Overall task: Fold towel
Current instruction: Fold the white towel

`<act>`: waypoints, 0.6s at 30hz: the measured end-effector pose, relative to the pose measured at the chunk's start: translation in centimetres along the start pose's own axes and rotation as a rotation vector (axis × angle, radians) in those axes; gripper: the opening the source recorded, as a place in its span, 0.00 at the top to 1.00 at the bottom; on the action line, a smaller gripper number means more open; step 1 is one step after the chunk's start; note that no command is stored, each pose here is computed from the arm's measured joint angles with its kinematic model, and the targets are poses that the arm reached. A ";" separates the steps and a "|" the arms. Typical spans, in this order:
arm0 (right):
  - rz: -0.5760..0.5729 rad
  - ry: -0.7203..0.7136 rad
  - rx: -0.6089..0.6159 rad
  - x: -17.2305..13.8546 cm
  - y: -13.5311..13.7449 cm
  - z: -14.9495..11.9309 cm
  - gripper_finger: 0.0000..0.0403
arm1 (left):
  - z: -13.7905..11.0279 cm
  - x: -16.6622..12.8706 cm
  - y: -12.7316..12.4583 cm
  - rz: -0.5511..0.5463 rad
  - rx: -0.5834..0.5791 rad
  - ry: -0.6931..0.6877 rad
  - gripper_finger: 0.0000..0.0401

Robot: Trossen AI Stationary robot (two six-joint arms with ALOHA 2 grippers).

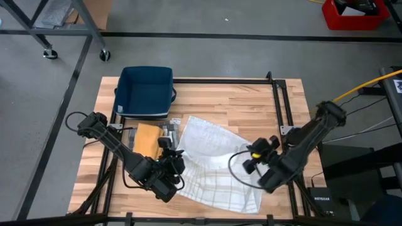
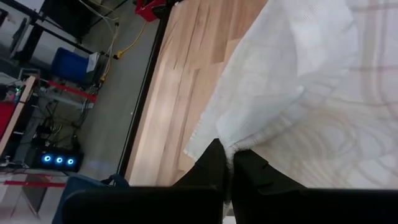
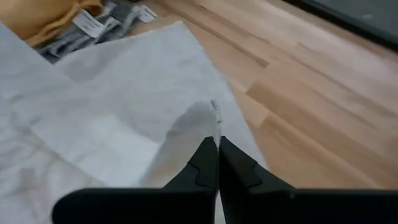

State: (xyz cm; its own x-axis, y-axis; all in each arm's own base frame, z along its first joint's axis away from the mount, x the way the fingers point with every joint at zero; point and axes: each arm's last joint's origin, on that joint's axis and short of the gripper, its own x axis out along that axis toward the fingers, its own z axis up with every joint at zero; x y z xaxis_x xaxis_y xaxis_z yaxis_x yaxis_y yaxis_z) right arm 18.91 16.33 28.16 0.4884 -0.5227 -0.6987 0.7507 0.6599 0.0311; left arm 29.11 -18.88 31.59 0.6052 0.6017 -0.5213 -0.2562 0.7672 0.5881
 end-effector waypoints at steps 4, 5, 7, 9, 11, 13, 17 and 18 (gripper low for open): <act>0.113 -0.007 0.051 0.4 -2.8 -1.4 0.99 | 0.2 0.6 0.4 0.011 -0.018 0.009 1.00; 0.133 0.006 0.054 0.5 -3.5 -1.8 0.99 | 0.3 0.9 0.5 0.017 -0.023 0.014 1.00; 0.172 0.045 0.060 0.8 -4.5 -2.7 0.99 | 0.4 1.5 0.9 0.030 -0.035 0.027 1.00; 0.198 0.087 0.052 0.9 -5.3 -3.5 0.99 | 0.6 2.3 1.4 0.047 -0.050 0.043 1.00; 0.214 0.123 0.036 0.8 -5.9 -4.1 0.99 | 0.8 3.2 2.0 0.065 -0.056 0.058 1.00; 0.220 0.146 0.006 0.4 -6.2 -4.5 0.99 | 1.3 4.3 2.6 0.078 -0.058 0.062 1.00; 0.170 0.153 -0.011 -0.2 -7.2 -4.8 0.99 | 2.4 6.7 4.2 0.105 -0.064 0.054 1.00; 0.134 0.149 -0.002 -0.3 -7.7 -4.8 0.99 | 2.7 7.3 4.6 0.113 -0.063 0.056 1.00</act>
State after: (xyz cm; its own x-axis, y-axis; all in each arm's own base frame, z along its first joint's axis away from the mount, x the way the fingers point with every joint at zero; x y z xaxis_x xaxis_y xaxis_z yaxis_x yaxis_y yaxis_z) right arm 10.89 14.01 24.71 0.5124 -0.3444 -0.7867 0.6825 0.7193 0.1296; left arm 34.38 -11.54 32.12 0.5273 0.6953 -0.4883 -0.3683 0.7050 0.6061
